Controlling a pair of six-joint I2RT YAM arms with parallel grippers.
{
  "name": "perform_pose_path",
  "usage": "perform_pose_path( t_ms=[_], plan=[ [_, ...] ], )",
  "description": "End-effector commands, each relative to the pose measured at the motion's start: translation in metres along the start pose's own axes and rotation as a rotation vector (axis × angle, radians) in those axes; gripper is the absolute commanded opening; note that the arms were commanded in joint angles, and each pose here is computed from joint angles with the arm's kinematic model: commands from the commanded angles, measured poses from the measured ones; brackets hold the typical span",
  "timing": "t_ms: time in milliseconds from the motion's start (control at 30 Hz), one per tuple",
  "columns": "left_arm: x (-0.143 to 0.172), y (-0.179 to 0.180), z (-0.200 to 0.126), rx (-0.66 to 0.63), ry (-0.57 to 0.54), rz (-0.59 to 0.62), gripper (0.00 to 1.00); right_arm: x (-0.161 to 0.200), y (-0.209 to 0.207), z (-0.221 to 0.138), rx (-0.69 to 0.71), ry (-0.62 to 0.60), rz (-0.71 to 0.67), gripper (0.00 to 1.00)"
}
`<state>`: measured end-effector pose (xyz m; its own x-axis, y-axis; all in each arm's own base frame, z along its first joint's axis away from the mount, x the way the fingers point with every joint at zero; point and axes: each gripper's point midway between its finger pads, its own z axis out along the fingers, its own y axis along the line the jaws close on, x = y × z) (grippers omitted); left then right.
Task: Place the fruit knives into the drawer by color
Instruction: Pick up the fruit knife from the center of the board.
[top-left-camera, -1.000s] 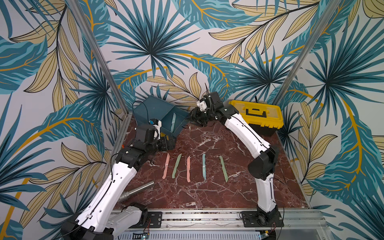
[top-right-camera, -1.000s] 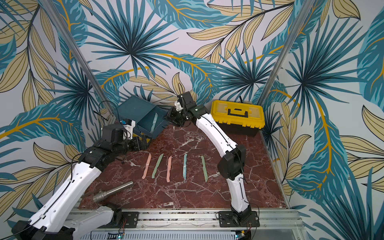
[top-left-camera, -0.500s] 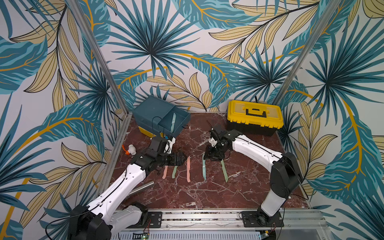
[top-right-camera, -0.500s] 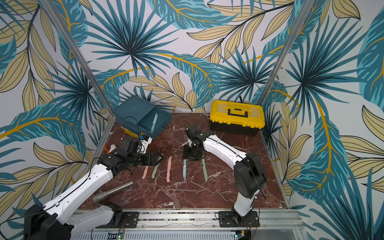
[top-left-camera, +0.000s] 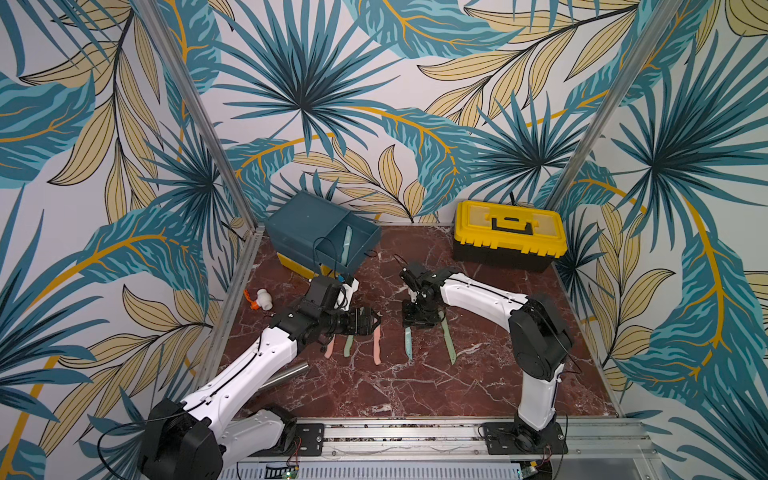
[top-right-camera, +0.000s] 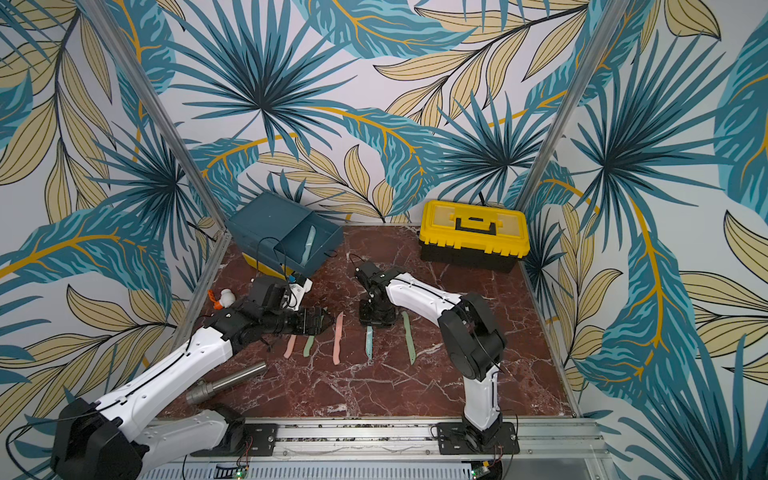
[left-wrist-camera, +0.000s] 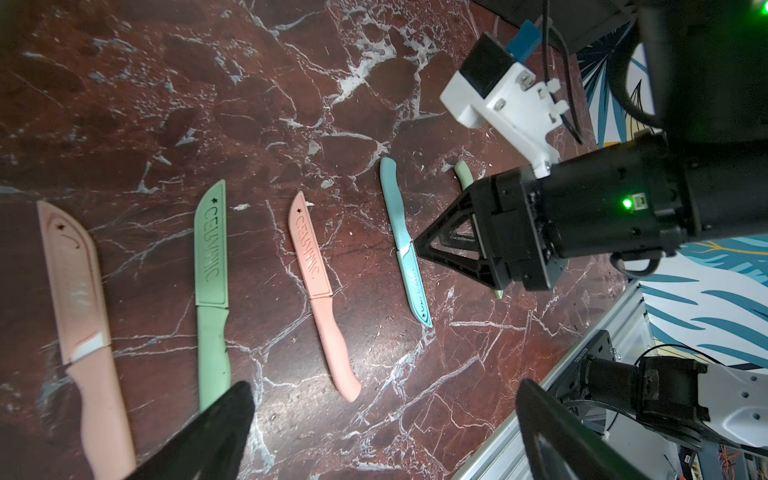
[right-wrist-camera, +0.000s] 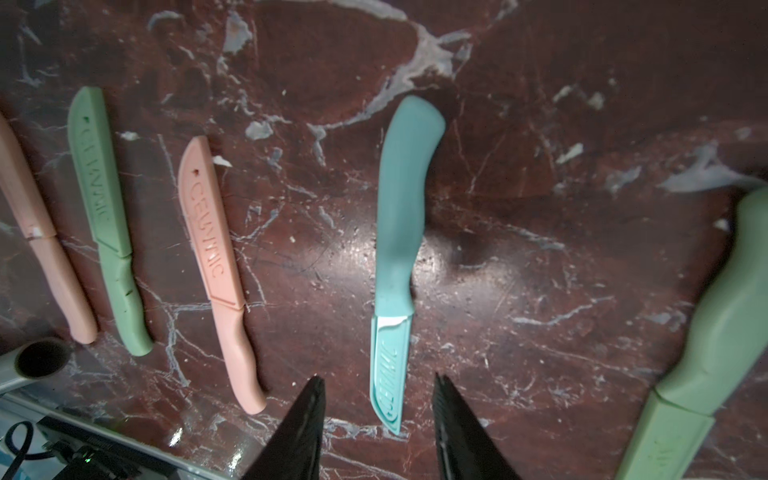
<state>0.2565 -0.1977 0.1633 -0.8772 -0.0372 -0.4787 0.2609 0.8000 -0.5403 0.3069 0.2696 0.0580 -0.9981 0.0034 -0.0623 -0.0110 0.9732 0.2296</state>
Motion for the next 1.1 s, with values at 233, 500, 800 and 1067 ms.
perform_pose_path(
  t_ms=[233,500,800,1067],
  plan=[
    [-0.006,-0.007,-0.008,0.017,-0.028,0.035,1.0,-0.015,-0.002,0.019,0.11,0.013,-0.044,0.41],
    [-0.004,-0.005,-0.009,0.012,-0.031,0.034,1.0,-0.006,-0.014,0.029,0.164,0.037,-0.051,0.39],
    [-0.003,-0.004,-0.008,0.011,-0.034,0.028,1.0,0.0,-0.012,0.047,0.156,0.07,-0.068,0.35],
    [-0.004,-0.004,-0.008,0.01,-0.038,0.022,1.0,0.0,-0.021,0.051,0.206,0.071,-0.093,0.21]
  ],
)
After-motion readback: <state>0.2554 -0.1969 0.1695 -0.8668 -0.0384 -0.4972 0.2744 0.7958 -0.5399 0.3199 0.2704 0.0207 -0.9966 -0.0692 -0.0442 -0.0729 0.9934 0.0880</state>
